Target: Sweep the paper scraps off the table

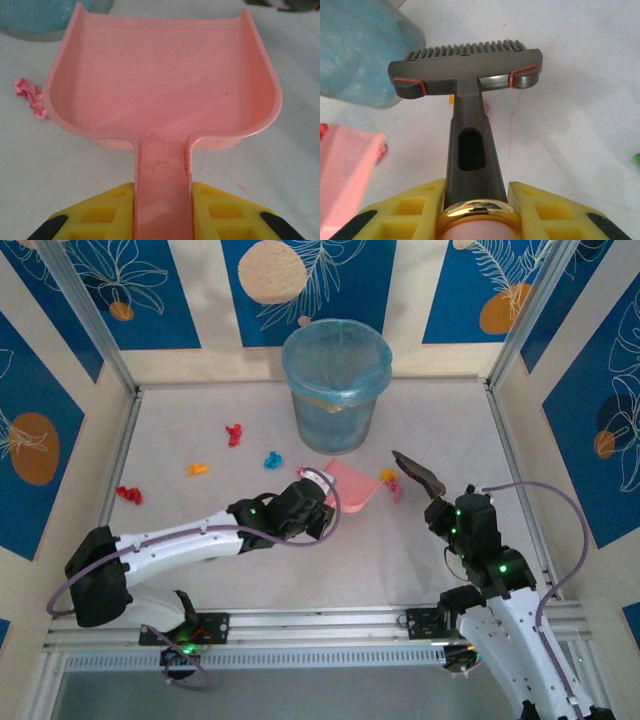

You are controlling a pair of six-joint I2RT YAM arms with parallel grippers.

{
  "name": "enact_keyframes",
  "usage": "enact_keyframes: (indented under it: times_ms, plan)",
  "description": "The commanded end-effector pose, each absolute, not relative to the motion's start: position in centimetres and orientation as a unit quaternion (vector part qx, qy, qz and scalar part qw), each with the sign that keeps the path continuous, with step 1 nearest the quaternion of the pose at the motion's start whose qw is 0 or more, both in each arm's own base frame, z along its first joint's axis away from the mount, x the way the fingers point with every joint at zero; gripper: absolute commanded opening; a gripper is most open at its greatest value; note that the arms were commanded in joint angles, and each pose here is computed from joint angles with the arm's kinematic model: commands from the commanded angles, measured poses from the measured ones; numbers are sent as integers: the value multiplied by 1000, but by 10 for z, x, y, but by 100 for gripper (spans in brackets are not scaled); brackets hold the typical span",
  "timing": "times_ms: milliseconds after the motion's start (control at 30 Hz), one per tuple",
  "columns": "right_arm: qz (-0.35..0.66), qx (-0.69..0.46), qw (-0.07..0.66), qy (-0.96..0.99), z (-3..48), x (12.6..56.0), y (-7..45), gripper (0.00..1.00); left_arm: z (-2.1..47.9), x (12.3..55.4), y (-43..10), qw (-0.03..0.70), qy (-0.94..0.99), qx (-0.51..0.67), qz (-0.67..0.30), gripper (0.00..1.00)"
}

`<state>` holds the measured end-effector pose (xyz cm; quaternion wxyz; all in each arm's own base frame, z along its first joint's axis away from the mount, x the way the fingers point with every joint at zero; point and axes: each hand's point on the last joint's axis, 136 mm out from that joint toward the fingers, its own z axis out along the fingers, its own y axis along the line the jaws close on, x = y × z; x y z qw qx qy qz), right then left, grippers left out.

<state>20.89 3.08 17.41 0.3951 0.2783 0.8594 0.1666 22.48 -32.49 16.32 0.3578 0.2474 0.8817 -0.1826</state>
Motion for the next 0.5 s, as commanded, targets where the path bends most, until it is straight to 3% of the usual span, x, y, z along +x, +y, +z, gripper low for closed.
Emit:
enact_keyframes:
  times_ms: [0, 467]
  plan:
    - [160, 309, 385, 855, 196, 209, 23, 0, 158, 215, -336, 368, 859, 282, -215, 0]
    - [160, 350, 287, 877, 242, 233, 36, 0, 116, 198, -356, 290, 864, 361, -197, 0]
